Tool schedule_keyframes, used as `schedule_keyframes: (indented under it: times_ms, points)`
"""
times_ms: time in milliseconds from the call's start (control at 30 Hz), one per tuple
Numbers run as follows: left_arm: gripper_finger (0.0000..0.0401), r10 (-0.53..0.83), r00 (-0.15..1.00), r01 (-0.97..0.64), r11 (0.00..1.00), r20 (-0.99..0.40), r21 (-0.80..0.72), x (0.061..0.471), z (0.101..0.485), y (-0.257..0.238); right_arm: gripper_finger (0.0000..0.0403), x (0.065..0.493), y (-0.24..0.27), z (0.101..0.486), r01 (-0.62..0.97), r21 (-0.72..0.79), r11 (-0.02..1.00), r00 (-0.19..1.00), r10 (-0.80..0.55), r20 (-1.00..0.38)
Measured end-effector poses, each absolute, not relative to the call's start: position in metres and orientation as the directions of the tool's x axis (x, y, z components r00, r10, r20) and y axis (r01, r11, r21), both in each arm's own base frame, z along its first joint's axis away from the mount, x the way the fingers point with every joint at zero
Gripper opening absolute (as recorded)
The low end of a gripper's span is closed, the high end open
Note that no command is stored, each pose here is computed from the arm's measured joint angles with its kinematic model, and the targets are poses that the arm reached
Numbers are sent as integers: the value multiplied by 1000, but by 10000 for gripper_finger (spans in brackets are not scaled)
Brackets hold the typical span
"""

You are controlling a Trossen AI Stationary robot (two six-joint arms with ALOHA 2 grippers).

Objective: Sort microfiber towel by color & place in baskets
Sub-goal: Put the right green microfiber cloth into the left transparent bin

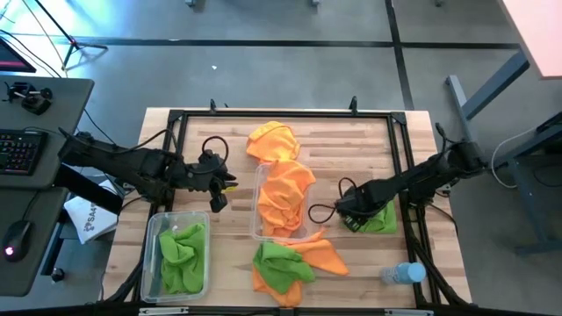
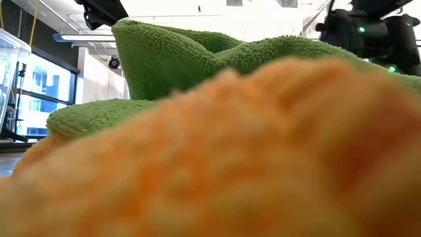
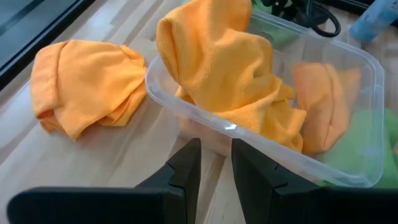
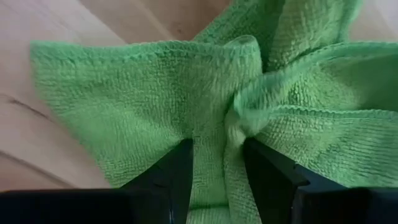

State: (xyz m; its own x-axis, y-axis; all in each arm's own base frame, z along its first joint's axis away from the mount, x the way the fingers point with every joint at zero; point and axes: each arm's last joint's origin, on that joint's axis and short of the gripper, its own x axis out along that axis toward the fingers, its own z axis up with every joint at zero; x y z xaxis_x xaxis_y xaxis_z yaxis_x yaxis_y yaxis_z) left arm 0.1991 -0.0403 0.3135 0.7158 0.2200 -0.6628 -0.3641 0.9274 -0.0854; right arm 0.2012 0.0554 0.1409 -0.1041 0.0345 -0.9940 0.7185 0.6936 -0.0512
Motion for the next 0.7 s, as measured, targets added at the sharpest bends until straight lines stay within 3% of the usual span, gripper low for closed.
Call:
schedule_keyframes:
  times_ms: [133, 300, 567, 700]
  points:
    - [78, 219, 721, -364, 927, -658, -90, 200, 314, -40, 112, 193, 59, 131, 734, -59, 676, -95, 17, -995]
    - [78, 216, 733, -372, 921, -645, -115, 201, 315, -41, 16, 187, 63, 139, 708, -98, 700, -97, -42, -994]
    - [78, 203, 787, -361, 917, -583, -168, 207, 322, -42, 4, 167, 59, 203, 685, -157, 711, -66, -153, -986]
    - [78, 195, 824, -321, 934, -532, -154, 211, 327, -43, 5, 160, 53, 250, 699, -73, 711, 124, -221, -967]
